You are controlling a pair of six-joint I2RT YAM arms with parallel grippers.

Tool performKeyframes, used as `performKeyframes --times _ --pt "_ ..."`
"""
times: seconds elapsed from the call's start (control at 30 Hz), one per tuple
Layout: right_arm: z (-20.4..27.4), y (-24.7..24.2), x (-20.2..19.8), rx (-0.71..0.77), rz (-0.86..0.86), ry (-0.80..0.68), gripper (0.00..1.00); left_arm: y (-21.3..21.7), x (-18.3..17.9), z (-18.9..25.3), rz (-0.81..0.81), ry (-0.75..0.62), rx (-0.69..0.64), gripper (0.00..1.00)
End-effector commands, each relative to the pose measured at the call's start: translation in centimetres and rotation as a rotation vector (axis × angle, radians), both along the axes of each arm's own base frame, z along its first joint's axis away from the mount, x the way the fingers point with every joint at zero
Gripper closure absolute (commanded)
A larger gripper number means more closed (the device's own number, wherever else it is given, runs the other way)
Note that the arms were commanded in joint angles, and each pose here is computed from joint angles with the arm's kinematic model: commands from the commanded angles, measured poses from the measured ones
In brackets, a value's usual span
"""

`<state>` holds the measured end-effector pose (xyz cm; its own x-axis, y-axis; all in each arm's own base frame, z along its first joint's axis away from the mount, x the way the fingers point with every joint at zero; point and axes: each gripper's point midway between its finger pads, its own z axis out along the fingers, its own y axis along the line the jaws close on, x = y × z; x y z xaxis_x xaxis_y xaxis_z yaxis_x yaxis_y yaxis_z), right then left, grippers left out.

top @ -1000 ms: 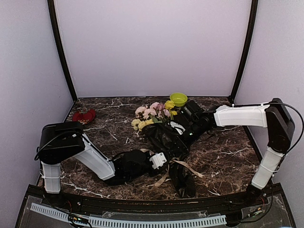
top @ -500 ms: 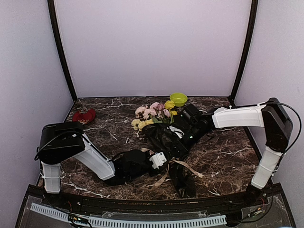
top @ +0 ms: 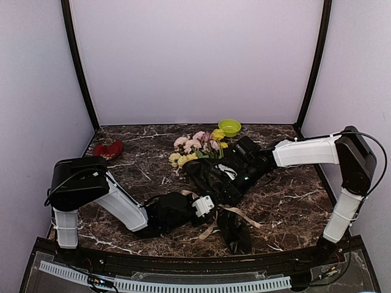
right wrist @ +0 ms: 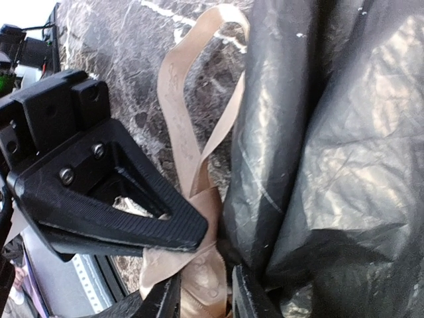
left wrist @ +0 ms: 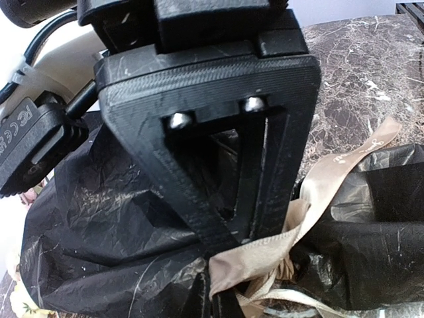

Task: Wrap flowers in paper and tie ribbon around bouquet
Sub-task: Cross the half-tied ribbon over the folded bouquet.

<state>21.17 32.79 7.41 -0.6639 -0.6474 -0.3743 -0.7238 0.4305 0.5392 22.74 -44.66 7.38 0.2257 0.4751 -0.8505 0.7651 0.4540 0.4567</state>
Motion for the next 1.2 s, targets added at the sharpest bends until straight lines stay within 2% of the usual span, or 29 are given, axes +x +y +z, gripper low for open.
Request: performKeyframes --times 0.0,0.1,0.33,0.57,0.6,0.77,0.87,1.0,1.17 --pt "-0.4 0.5 1.1 -0.01 -0.025 -0.039 0.72 0.0 0.1 0.5 0.005 0.001 -0.028 1.0" --pt "-0.4 0.5 1.2 -0.013 -0.028 -0.044 0.73 -0.1 0.1 0.5 0.001 0.003 -0.027 1.0" --pt "-0.5 0.3 1.0 -0.016 -0.03 -0.042 0.94 -0.1 0.0 0.5 -0.004 0.005 -0.029 1.0" --pt "0.5 0.2 1.5 -0.009 -0.047 -0.076 0.99 0.1 -0.2 0.7 -0.013 0.009 -0.023 1.0" --pt "0.6 0.2 1.5 -0.009 -0.051 -0.082 1.0 0.1 -0.3 0.9 -0.014 0.011 -0.02 0.97" --pt "0.2 -0.2 1.8 -0.034 -0.074 -0.096 1.0 0.7 -1.9 3.7 -0.077 0.078 -0.03 0.57" --pt "0.1 -0.4 1.8 -0.036 -0.079 -0.094 1.0 1.2 -3.7 4.3 -0.151 0.148 0.011 0.4" --pt "0.4 -0.3 1.9 -0.028 -0.093 -0.102 1.0 3.0 -5.5 2.6 -0.196 0.26 0.166 0.31" --pt "1.1 -0.2 2.0 -0.008 -0.106 -0.114 1.0 7.0 -4.3 -1.2 -0.092 0.369 0.343 0.22"
